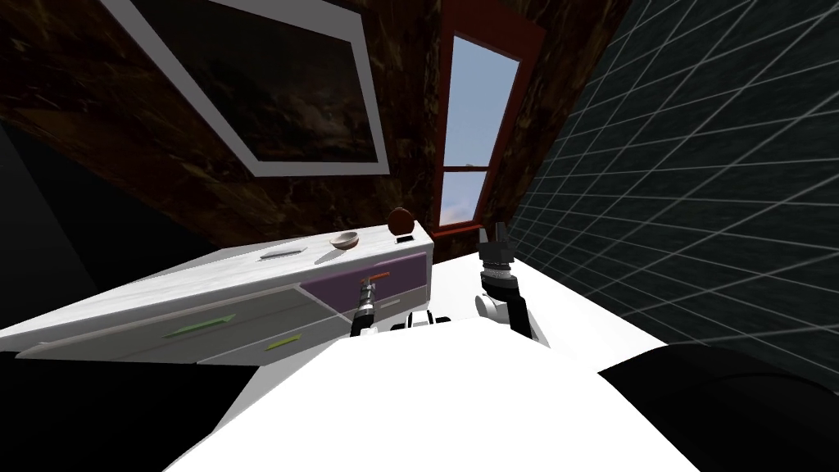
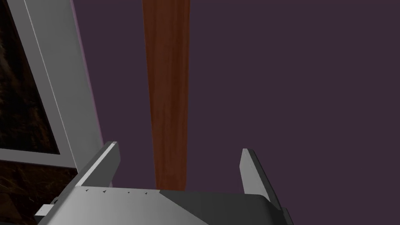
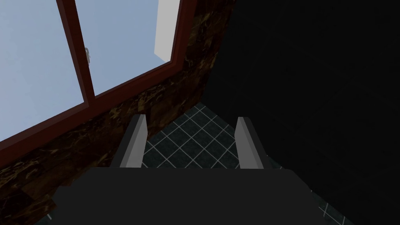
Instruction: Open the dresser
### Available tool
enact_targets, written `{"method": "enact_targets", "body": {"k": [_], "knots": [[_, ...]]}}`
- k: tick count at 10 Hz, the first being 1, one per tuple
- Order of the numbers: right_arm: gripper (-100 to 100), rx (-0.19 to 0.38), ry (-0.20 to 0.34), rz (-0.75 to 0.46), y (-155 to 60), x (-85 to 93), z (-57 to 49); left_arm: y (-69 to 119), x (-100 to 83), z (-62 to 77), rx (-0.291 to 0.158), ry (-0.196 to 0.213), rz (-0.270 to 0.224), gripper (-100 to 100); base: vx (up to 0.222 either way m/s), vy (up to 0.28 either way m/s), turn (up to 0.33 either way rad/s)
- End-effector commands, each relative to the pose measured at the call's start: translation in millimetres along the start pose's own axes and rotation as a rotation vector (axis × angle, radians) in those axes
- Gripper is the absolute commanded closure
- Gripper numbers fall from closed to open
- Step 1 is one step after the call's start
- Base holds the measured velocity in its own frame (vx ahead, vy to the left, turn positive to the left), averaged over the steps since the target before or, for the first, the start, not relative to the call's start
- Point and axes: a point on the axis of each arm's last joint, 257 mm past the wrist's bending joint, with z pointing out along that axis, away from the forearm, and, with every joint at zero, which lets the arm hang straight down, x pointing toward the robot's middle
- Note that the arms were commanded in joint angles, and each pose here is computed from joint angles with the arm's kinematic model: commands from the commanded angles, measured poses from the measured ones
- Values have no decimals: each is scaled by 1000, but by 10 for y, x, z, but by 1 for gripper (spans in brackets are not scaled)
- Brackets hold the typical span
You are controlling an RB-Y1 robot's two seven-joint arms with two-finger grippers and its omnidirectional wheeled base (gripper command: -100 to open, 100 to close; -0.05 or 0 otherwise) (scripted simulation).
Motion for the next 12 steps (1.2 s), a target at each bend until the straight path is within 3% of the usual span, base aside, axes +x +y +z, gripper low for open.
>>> {"method": "enact_targets", "body": {"k": [1, 3, 6, 7, 12], "knots": [[0, 0, 0, 0, 0, 0, 0, 61, 0, -61, -3, 0, -3, 100, -53, 4, 10], [0, 0, 0, 0, 0, 1, 1, -41, 11, 7, 11, 6, -2, 100, -79, -1, 10], [0, 0, 0, 0, 0, 1, 1, -28, 21, -1, -4, 9, 0, 100, -177, -50, 21], [0, 0, 0, 0, 0, 1, 1, -76, 13, 20, 13, 9, -1, 100, -90, -19, 3], [0, 0, 0, 0, 0, 1, 1, -9, 39, -67, -15, 17, 2, 100, -170, -37, 16]]}}
